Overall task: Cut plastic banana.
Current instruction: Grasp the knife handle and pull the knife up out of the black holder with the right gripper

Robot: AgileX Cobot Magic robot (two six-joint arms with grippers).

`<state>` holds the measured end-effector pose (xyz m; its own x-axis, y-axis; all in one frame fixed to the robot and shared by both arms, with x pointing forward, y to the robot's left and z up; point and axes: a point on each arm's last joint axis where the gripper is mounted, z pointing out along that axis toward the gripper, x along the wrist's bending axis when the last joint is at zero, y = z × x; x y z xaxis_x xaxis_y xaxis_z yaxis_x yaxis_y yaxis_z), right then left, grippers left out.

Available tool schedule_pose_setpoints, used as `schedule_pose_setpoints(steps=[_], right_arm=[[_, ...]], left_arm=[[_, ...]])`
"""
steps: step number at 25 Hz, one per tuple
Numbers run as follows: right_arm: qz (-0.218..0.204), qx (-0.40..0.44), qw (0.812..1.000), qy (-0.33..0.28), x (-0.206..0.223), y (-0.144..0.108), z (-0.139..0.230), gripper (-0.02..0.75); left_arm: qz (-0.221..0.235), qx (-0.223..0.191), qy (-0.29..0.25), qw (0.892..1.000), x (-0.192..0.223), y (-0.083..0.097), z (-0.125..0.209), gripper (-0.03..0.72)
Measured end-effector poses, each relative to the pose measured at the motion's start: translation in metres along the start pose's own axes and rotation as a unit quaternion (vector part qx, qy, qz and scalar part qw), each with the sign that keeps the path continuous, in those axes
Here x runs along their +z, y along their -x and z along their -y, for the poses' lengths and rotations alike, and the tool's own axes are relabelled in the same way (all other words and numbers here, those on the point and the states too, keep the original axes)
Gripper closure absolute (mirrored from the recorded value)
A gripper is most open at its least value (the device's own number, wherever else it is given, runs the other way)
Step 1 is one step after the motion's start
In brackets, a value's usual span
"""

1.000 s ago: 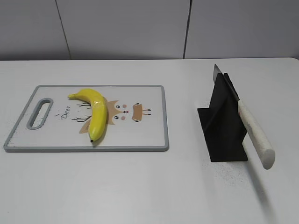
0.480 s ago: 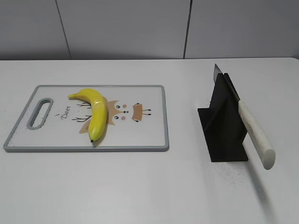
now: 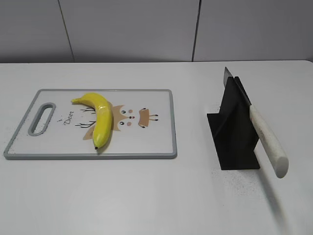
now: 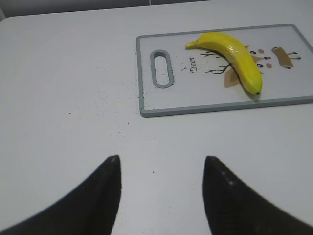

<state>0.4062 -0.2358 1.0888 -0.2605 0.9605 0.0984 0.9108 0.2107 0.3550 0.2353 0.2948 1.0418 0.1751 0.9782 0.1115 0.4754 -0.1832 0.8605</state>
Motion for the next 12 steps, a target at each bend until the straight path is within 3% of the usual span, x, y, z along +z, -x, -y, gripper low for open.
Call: schedule_pose_setpoints(steps=[12], right_arm=[[-0.027,0.037,0.995,-0.090,0.077,-0.012,-0.066,0.220]], left_arm=[[0.000,0.000,0.000,1.000,0.000,0.000,0.000,0.162]])
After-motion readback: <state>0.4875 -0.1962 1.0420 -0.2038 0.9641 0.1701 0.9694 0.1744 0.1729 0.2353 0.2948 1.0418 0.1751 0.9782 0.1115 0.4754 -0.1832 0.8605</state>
